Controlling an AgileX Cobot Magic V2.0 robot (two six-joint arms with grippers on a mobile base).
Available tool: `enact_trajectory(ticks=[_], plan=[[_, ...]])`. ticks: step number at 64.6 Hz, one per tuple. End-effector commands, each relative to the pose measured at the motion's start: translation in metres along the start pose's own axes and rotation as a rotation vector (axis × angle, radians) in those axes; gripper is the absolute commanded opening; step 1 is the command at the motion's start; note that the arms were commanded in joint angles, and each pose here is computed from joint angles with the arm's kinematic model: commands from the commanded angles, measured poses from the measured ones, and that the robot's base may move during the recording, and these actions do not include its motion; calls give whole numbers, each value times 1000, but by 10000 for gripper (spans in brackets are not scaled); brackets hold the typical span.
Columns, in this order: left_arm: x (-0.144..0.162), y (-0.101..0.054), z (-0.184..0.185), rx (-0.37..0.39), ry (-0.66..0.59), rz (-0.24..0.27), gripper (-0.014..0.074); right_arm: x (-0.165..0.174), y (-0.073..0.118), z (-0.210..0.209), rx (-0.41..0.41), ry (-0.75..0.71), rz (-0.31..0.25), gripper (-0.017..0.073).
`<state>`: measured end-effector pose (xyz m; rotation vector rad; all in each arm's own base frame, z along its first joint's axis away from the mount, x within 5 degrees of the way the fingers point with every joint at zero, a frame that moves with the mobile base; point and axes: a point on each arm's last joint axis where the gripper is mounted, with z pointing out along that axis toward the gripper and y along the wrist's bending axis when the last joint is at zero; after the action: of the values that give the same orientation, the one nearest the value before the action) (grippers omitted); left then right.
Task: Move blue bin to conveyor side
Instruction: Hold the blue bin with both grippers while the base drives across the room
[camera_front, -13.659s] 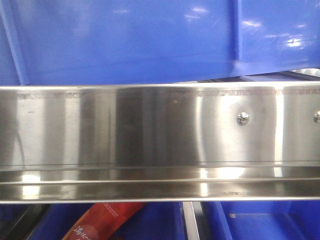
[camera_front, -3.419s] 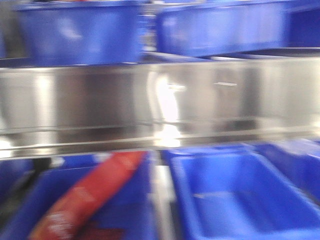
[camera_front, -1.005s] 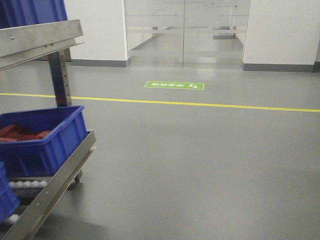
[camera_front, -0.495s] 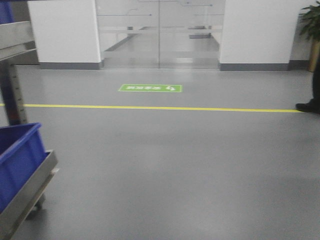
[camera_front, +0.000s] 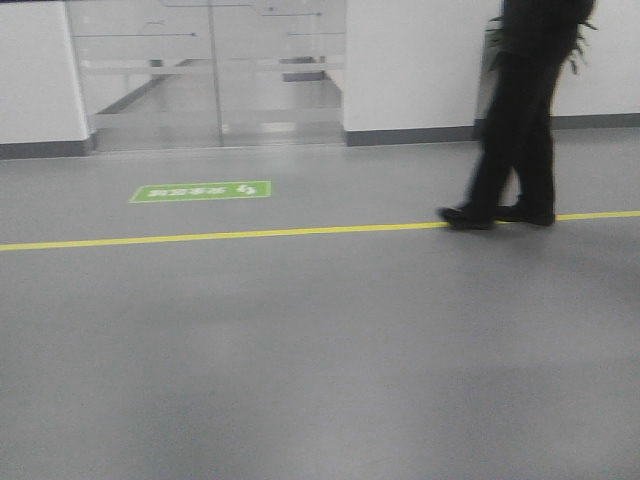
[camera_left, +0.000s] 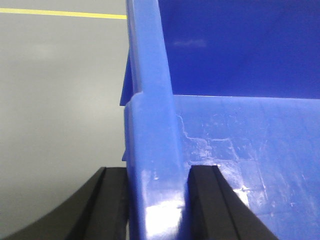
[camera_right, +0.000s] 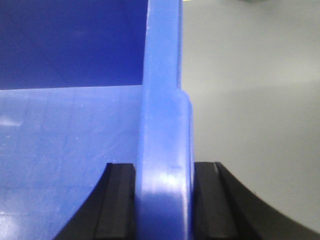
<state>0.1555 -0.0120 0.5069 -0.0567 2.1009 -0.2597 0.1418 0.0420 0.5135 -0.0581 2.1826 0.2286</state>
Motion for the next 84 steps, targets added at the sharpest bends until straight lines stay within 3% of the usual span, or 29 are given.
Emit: enact_trajectory(ticks=[1,84], plan=[[-11,0,-10,-26,-133,38,-17,-9,-8,-12,63,-134,-31,-79],[-11,1,-10,-27,-131,37,-17,-9,-8,-12,63,-134,-31,-79]])
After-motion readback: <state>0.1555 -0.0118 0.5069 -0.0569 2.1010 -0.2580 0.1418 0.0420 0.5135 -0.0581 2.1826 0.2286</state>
